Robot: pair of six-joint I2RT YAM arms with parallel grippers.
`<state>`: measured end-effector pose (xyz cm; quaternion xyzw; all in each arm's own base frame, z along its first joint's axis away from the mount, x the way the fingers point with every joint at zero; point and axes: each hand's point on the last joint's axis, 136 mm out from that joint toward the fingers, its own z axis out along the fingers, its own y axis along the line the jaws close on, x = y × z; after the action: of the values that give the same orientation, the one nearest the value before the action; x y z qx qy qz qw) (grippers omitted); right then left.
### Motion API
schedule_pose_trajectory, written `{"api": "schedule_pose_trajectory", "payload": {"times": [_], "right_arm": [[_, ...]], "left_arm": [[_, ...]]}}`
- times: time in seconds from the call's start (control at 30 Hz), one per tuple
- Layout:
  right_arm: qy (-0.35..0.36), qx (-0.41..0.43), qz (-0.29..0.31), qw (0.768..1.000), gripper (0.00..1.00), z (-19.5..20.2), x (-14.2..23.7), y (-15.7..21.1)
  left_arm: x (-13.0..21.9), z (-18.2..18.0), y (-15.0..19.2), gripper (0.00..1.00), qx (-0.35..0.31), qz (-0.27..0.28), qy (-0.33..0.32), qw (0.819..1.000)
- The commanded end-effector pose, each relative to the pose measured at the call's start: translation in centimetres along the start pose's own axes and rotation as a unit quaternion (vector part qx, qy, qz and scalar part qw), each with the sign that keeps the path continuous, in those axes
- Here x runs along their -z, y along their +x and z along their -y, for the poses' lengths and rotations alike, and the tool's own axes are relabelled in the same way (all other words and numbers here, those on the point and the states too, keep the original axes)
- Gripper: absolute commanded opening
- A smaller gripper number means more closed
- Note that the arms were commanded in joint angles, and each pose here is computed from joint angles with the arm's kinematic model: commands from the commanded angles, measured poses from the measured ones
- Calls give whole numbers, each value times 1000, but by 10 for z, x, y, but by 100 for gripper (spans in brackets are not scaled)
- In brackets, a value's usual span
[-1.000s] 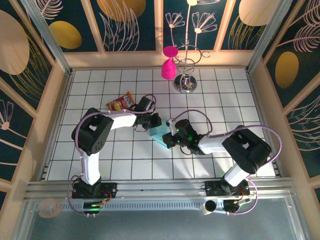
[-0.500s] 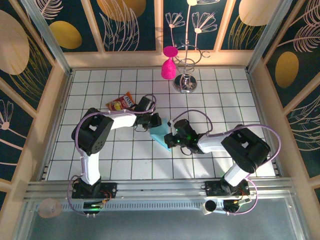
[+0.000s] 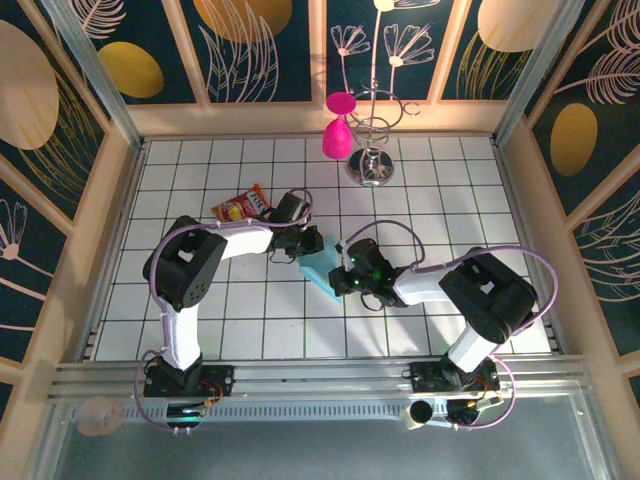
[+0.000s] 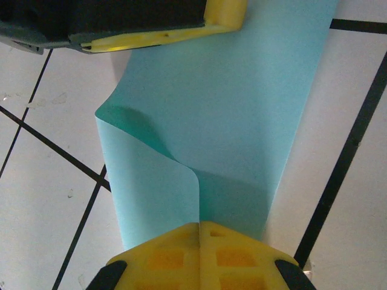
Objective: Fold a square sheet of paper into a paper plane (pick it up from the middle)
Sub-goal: Third fold the triangle at the center of the table.
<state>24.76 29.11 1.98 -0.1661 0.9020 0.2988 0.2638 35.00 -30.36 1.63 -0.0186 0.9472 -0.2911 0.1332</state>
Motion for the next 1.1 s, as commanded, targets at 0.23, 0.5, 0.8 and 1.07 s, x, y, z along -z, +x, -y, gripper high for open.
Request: {"api": "schedule_pose_trajectory", "payload": {"times": [0.23, 0.5, 0.8, 1.07], "right_arm": [[12, -20, -9, 1000, 0, 8, -5, 2], [13, -72, -6, 997, 0, 13, -5, -1], [-9, -153, -22, 988, 0, -1, -13, 2], [-3, -144, -30, 989, 0, -1, -14, 2]], "left_arm": [[41, 5, -11, 20, 20, 53, -21, 998], [84, 9, 3, 23, 89, 117, 49, 988], [85, 26, 35, 23, 137, 80, 138, 978], [57, 22, 55, 16, 162, 39, 131, 977]]}}
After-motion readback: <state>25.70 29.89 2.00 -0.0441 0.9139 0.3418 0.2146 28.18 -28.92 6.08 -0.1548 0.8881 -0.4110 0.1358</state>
